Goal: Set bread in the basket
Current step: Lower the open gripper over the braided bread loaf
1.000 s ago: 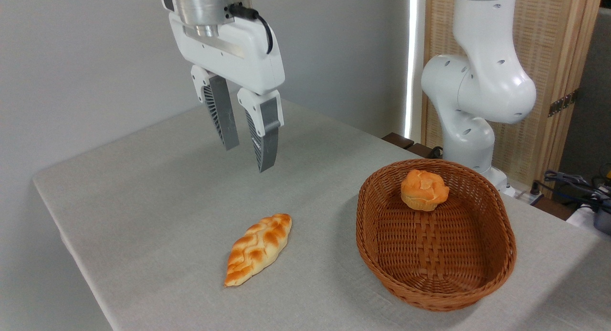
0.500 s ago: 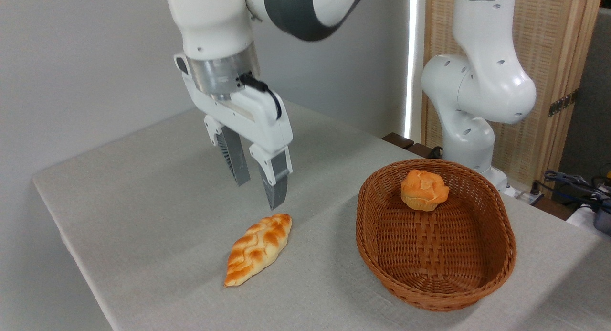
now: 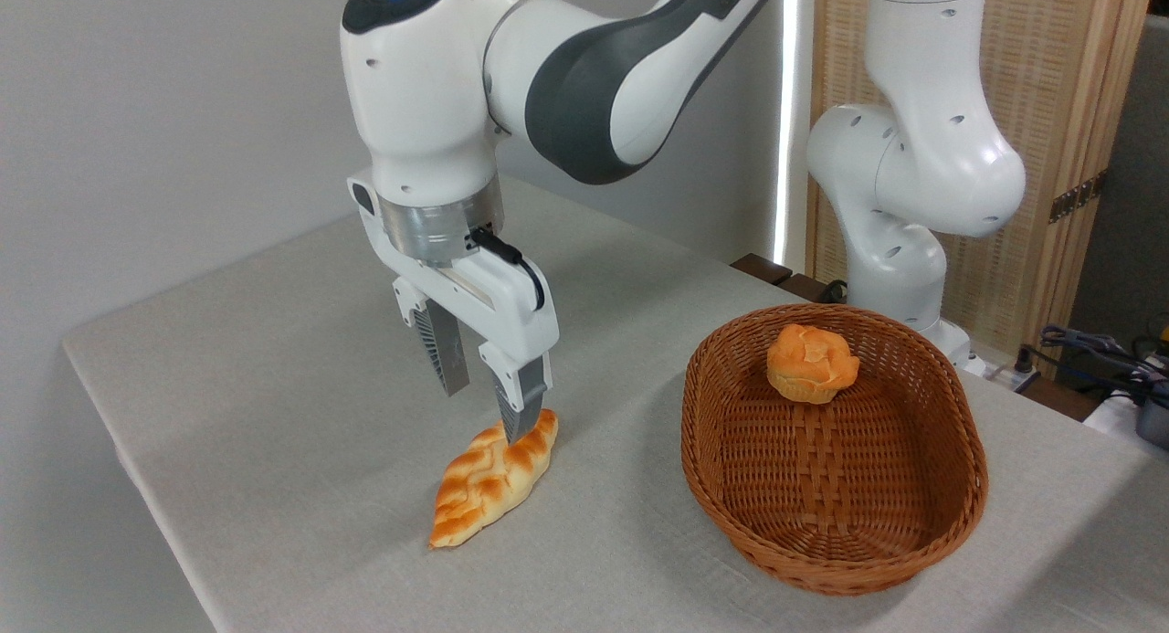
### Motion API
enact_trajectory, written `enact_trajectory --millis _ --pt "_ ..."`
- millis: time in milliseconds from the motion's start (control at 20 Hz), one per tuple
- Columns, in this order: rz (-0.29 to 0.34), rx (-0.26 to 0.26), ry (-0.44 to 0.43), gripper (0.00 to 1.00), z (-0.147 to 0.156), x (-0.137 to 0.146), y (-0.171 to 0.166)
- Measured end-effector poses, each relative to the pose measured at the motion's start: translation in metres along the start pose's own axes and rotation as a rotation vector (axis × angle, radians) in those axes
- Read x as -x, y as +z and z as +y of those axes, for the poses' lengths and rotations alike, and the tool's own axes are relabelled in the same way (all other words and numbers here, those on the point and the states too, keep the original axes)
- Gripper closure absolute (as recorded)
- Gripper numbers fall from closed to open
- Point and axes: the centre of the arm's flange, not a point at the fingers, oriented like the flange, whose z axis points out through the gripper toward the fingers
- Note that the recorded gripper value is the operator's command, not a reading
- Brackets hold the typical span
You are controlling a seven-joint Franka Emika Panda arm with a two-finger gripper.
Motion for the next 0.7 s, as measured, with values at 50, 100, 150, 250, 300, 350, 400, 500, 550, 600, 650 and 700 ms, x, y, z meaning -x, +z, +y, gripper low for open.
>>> enact_trajectory --millis 50,100,150,250,300,350,400,500,550,600,650,700 --pt "-0.002 0.002 -0.001 0.00 0.000 0.000 0.002" --pt "-0.004 0.003 -0.001 0.00 0.000 0.000 0.004" --pt "-0.005 0.004 -0.001 0.00 -0.001 0.000 0.006" --pt "-0.006 0.002 0.002 0.00 0.000 -0.001 0.012" --pt "-0.006 0.002 0.005 0.00 0.002 -0.002 0.016" --pt "-0.006 0.000 0.008 0.00 0.004 -0.003 0.021" --pt "-0.005 -0.002 0.010 0.00 0.004 -0.004 0.027" --pt "-0.005 -0.004 0.010 0.00 0.005 -0.003 0.038" --pt "-0.006 -0.004 0.011 0.00 0.005 -0.003 0.042" --pt "-0.007 -0.004 0.012 0.00 0.006 -0.003 0.044" --pt "-0.009 -0.005 0.014 0.00 0.007 -0.003 0.044" --pt "-0.014 -0.011 0.019 0.00 0.007 -0.003 0.044"
